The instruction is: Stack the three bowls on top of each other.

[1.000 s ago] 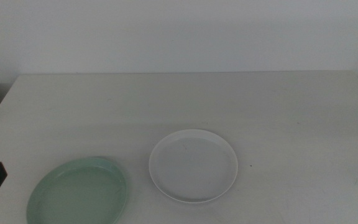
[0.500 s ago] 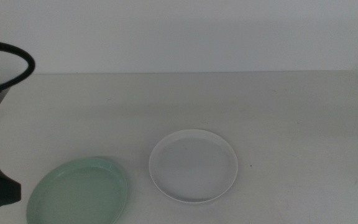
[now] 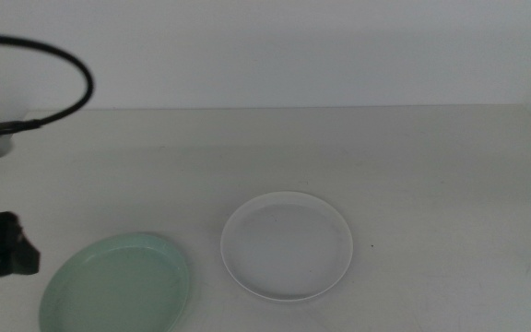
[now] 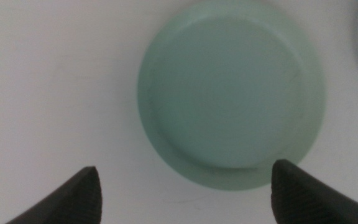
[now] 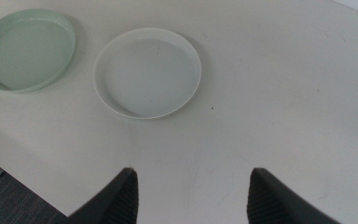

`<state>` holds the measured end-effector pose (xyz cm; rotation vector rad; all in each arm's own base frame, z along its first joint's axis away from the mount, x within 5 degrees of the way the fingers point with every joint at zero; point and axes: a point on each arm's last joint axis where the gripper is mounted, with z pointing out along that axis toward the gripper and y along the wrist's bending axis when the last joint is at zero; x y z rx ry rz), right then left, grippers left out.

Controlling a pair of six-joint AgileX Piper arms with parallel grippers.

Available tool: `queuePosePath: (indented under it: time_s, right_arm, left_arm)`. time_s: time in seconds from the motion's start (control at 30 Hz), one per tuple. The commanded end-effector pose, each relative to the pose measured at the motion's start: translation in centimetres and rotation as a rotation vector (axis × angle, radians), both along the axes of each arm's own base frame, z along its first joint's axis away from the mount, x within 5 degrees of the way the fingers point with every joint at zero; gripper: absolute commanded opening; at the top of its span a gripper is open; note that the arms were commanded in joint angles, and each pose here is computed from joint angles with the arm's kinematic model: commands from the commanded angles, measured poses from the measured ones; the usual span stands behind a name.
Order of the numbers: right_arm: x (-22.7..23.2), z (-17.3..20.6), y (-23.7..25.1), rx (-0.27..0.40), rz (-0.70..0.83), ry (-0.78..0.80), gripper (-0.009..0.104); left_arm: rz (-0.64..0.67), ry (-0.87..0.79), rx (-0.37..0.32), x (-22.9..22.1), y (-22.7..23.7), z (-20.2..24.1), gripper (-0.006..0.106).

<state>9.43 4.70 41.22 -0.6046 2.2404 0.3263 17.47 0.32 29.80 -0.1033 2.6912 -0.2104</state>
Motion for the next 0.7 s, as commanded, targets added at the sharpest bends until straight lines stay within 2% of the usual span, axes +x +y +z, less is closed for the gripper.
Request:
queuePosePath:
  time_s: [0.0, 0.2, 0.43, 0.67]
  right_arm:
    - [0.2, 1.0, 0.0, 0.021, -0.01, -0.074, 0.045]
    - [0.2, 1.0, 0.0, 0.021, -0.01, -0.074, 0.045]
    - [0.2, 1.0, -0.1, 0.02, -0.011, -0.074, 0.045]
    - [0.2, 1.0, -0.1, 0.02, -0.011, -0.074, 0.045]
  left_arm:
    - [-0.052, -0.022, -0.022, 2.6, 0.7, -0.1, 0.105]
    - [-0.08, 0.073, -0.127, 6.9, 4.0, -4.4, 0.105]
    - [-0.025, 0.177, -0.171, 9.9, 5.5, -10.0, 0.105]
    - [0.012, 0.215, -0.217, 11.2, 5.6, -12.9, 0.102]
